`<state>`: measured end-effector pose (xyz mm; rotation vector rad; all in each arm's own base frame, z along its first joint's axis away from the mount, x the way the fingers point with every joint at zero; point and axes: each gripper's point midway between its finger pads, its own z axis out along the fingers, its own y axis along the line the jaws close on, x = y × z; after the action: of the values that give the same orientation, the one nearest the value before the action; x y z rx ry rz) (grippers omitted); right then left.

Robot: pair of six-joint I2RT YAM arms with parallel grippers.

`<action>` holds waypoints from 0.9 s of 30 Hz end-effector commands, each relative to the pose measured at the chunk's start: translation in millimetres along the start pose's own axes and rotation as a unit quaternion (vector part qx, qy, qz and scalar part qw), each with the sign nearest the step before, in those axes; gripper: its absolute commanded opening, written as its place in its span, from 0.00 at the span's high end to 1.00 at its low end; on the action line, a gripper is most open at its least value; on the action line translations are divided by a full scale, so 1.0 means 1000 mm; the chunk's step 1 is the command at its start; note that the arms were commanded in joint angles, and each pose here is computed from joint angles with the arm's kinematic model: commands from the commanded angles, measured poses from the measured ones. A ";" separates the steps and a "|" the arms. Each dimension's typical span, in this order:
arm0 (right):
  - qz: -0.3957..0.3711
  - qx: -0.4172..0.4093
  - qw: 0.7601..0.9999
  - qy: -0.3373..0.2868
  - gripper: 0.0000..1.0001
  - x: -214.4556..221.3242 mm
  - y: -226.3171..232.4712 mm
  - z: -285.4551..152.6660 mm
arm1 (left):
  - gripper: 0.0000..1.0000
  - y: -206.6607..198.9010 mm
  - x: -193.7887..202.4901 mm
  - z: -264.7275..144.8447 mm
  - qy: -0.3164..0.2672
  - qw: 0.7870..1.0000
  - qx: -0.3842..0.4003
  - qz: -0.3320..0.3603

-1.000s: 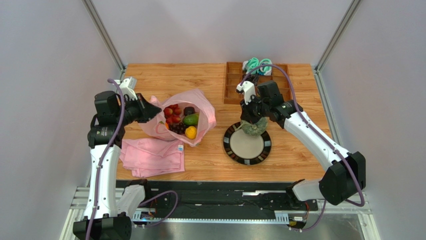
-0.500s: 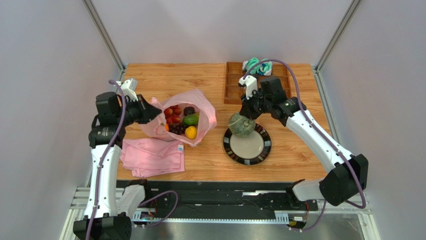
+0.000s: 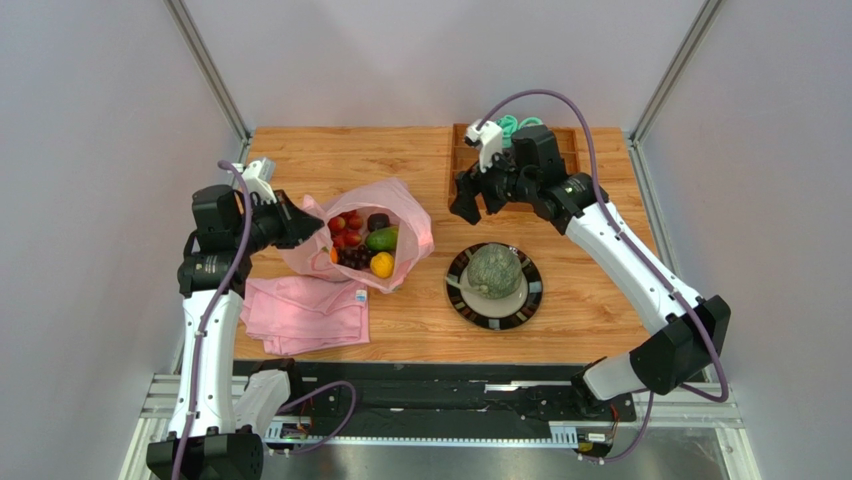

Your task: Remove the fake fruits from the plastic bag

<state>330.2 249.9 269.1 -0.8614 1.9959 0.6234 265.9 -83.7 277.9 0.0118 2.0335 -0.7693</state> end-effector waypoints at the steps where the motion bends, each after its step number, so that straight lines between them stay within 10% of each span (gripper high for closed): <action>1: -0.170 -0.089 0.976 -0.101 0.25 -0.070 0.091 -0.023 | 1.00 -0.002 -0.002 -0.003 -0.010 1.000 0.004 0.001; 9: -0.388 -0.184 0.903 -0.035 0.45 -0.025 0.178 0.047 | 1.00 -0.008 0.005 -0.010 0.004 1.000 0.005 -0.017; 27: -0.461 -0.154 0.865 0.123 0.54 0.028 0.105 0.186 | 1.00 -0.018 0.015 -0.035 0.021 1.000 -0.013 0.006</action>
<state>314.0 429.2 158.7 -1.9749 1.4632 0.3501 231.1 -83.3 276.1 -0.0167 2.1015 -0.7475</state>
